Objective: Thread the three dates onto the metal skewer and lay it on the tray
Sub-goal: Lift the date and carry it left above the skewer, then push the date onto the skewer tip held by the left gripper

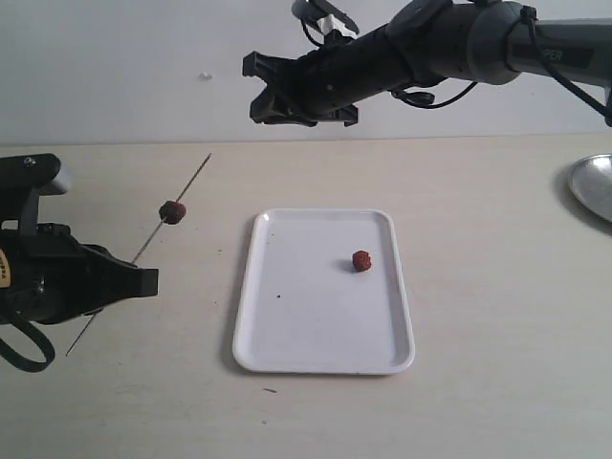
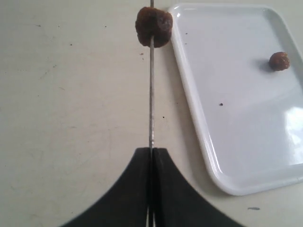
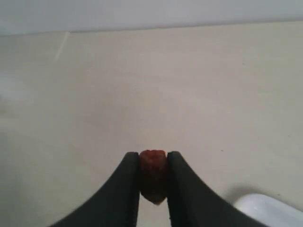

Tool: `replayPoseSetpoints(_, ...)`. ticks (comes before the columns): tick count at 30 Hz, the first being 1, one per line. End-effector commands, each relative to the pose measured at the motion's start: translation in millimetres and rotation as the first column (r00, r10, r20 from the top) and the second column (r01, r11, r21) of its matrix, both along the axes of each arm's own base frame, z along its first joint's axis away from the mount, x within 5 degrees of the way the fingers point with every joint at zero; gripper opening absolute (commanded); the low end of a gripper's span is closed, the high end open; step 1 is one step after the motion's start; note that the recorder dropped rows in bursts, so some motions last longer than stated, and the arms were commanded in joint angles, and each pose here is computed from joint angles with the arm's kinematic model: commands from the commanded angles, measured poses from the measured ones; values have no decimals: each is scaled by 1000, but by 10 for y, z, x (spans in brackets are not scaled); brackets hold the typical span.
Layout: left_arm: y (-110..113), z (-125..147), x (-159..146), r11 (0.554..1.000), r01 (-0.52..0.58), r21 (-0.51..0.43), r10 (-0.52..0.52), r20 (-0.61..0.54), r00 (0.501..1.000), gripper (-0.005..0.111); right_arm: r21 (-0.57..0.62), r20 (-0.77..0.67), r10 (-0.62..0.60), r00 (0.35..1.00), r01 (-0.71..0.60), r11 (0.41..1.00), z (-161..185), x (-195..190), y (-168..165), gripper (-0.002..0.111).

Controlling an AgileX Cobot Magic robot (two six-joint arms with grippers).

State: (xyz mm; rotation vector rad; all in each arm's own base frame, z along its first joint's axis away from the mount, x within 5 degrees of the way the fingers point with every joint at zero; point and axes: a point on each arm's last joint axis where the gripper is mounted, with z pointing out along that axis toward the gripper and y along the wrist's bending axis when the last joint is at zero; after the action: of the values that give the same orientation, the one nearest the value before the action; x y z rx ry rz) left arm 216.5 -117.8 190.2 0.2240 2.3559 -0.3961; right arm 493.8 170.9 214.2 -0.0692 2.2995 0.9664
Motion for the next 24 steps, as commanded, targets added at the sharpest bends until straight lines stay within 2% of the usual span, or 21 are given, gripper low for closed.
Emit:
replayPoseSetpoints(1, -13, 14, 13, 999, -13, -36, 14, 18, 1000, 0, 107, 47, -28, 998, 23, 994, 142, 31, 32, 19)
replayPoseSetpoints(9, -66, 96, 58, 989, -28, -145, 41, 86, 995, 0, 166, 41, -43, 998, 36, 985, 169, 39, 48, 19)
replayPoseSetpoints(19, -222, 150, 5, 982, 52, -184, -26, 143, 989, 0, 194, 63, -67, 996, 54, 980, 193, 64, 45, 19)
replayPoseSetpoints(24, -228, 163, 10, 979, 57, -193, -26, 156, 987, 0, 196, 60, -60, 996, 47, 980, 193, 58, 50, 19)
